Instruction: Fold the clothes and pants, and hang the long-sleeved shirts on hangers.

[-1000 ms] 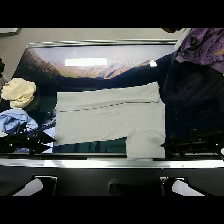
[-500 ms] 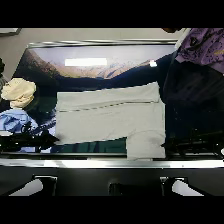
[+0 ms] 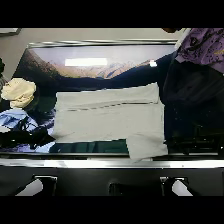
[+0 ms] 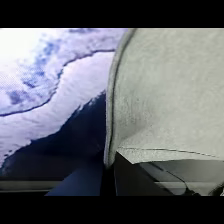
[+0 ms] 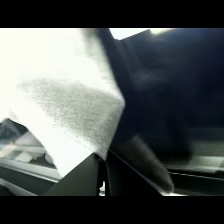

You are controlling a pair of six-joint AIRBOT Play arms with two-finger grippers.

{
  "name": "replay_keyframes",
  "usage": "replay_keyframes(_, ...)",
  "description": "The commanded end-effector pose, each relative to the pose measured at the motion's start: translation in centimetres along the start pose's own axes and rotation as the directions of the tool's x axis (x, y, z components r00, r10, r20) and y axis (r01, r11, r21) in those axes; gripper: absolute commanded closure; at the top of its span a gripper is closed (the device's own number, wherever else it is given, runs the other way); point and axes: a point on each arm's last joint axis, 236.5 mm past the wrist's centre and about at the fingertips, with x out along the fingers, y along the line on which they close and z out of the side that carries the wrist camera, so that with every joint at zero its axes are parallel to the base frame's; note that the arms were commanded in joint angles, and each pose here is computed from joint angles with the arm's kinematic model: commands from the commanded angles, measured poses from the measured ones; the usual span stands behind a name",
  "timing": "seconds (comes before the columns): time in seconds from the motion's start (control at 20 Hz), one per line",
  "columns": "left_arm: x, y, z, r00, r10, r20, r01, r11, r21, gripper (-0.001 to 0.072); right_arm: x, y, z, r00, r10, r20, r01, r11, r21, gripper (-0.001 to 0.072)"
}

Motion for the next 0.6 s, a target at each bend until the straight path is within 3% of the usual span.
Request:
replay_keyframes(0.0, -3.6, -0.7, -0.3, 0.996, 0.060, 0.072, -0.059, 0.998, -0.016, 0.0692, -2.3, 2.0, 0.0, 0.994, 0.001, 0.107, 0.004, 0.999, -0.046, 0.0679)
replay_keyframes(0.2, -7.2, -0.7, -2.2, 0.975, 0.135, 0.174, -0.140, 0.990, 0.017, 0.0692, -4.8, 4.4, -1.6, 0.981, 0.009, 0.196, 0.010, 0.995, -0.096, 0.0679)
replay_keyframes(0.4, -9.5, -2.0, -2.8, 0.950, 0.118, 0.289, -0.136, 0.990, 0.043, 0.0692, -4.8, 7.8, -5.0, 0.986, 0.024, 0.165, 0.012, 0.976, -0.218, 0.0679)
replay_keyframes(0.55, -9.2, -2.4, -2.0, 0.945, 0.109, 0.307, -0.135, 0.989, 0.065, 0.0692, -4.4, 10.6, -4.0, 0.977, 0.039, 0.210, 0.021, 0.961, -0.275, 0.0679)
